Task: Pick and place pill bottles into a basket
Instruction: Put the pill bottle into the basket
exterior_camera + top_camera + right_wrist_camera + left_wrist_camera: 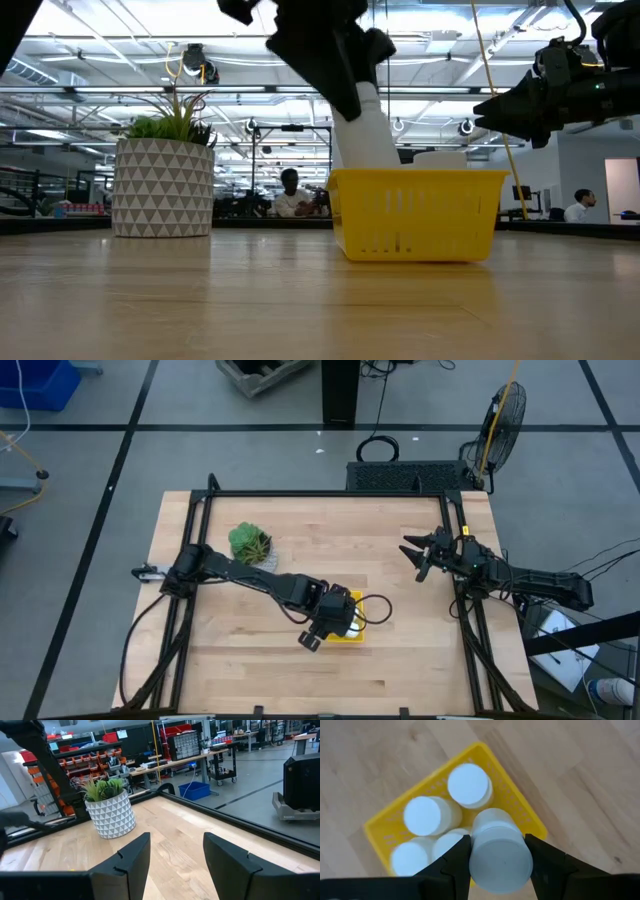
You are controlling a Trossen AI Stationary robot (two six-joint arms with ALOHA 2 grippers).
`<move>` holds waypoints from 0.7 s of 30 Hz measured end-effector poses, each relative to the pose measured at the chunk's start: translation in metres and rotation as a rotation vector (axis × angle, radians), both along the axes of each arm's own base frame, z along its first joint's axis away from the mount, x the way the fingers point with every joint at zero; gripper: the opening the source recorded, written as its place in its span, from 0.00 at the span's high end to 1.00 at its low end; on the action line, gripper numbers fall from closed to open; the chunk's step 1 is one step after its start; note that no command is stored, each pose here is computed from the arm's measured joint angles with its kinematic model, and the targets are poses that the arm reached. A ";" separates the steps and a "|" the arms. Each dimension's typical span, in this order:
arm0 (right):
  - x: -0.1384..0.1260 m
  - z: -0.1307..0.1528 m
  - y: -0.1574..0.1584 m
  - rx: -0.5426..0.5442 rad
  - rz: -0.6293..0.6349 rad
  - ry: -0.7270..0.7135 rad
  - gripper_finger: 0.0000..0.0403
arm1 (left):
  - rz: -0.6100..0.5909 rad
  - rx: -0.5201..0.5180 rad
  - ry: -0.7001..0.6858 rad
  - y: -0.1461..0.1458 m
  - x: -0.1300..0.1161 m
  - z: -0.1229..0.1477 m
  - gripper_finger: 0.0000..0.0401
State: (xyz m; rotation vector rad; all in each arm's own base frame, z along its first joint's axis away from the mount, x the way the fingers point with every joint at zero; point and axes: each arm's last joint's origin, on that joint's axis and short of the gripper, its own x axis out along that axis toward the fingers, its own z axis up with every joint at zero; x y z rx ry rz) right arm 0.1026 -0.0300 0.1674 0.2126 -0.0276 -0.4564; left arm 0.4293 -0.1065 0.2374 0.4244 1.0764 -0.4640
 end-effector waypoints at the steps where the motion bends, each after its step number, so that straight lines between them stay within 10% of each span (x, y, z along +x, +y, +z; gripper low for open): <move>1: 0.000 0.000 0.000 0.000 0.000 -0.001 0.56 | 0.002 -0.002 0.011 0.000 0.001 -0.003 0.60; 21: 0.000 0.000 0.000 0.000 0.000 0.000 0.56 | 0.076 -0.063 0.143 -0.002 0.005 -0.035 0.60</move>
